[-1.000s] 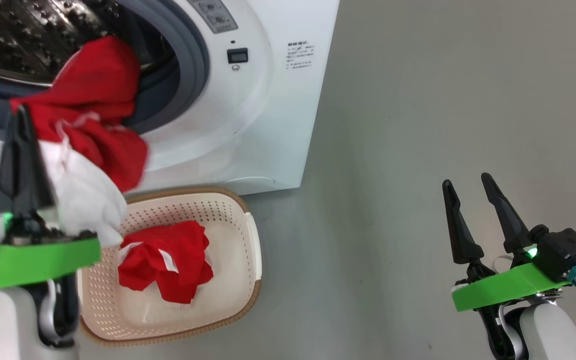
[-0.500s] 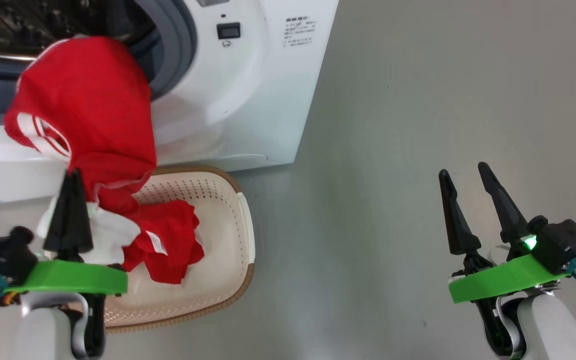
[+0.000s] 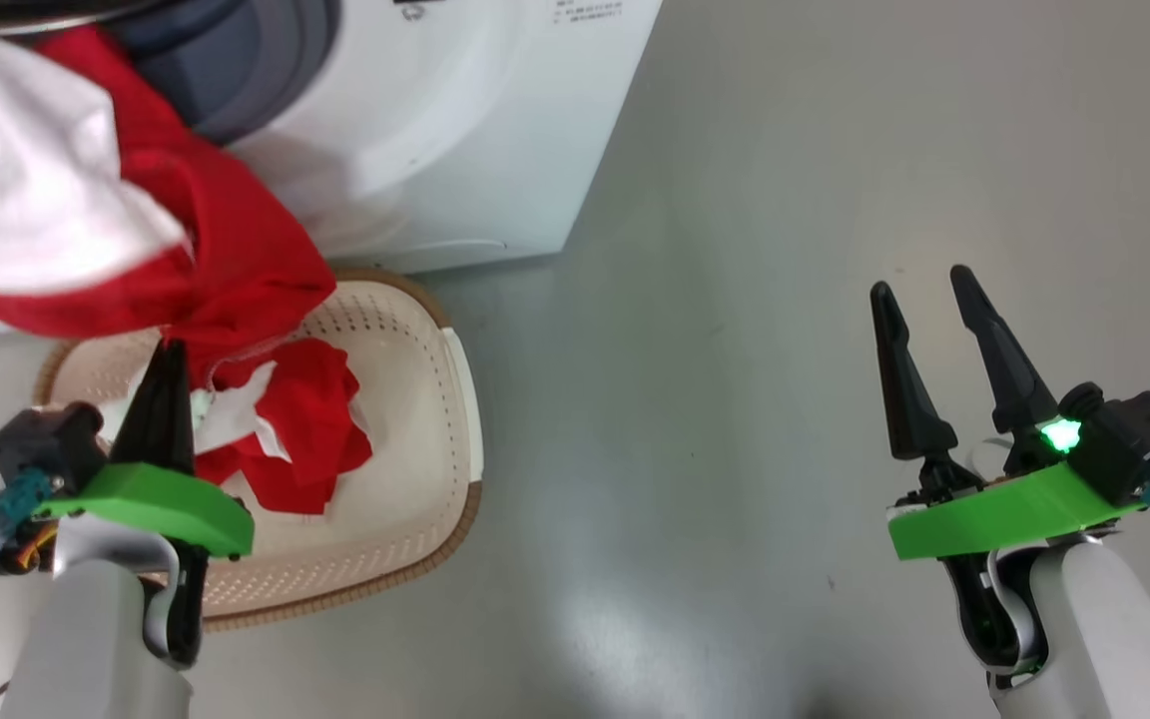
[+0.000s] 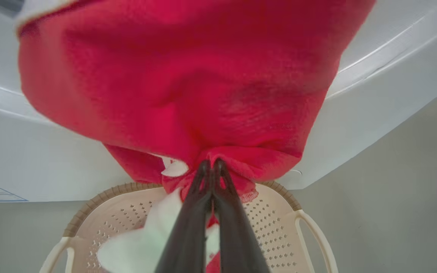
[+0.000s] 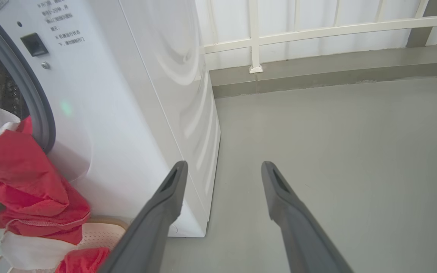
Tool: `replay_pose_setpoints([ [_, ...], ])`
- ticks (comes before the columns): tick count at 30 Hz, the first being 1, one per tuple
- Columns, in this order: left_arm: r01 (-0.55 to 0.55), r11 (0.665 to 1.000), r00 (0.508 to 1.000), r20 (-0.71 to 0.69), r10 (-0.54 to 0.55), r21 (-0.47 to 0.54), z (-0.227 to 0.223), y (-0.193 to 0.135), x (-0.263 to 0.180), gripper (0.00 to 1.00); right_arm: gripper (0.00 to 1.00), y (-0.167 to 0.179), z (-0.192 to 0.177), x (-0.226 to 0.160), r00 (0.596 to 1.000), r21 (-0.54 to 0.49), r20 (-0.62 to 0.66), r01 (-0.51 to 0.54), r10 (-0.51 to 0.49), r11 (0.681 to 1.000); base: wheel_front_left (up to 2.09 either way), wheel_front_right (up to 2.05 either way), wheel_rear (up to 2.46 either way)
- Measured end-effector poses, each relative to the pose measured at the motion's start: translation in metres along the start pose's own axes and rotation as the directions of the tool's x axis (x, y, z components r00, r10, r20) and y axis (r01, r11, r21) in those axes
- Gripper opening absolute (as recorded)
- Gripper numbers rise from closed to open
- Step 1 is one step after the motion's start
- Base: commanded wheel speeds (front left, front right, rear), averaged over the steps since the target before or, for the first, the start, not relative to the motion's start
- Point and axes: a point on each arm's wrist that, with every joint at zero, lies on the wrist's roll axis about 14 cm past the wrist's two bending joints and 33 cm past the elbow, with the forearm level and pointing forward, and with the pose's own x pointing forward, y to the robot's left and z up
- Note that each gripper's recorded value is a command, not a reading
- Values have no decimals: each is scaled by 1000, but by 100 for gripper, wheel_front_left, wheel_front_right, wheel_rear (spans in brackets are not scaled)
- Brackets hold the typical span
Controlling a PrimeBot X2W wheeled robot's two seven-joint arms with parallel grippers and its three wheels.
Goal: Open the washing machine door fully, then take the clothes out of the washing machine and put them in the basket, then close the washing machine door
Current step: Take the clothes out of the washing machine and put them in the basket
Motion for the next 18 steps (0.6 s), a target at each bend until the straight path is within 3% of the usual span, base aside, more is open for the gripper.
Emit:
replay_pose_setpoints([
  [18,-4,999,952,-304,17,45,-98,14,28,0,100,-10,-32,20,998,5,-63,15,-15,1000,0,0,0],
])
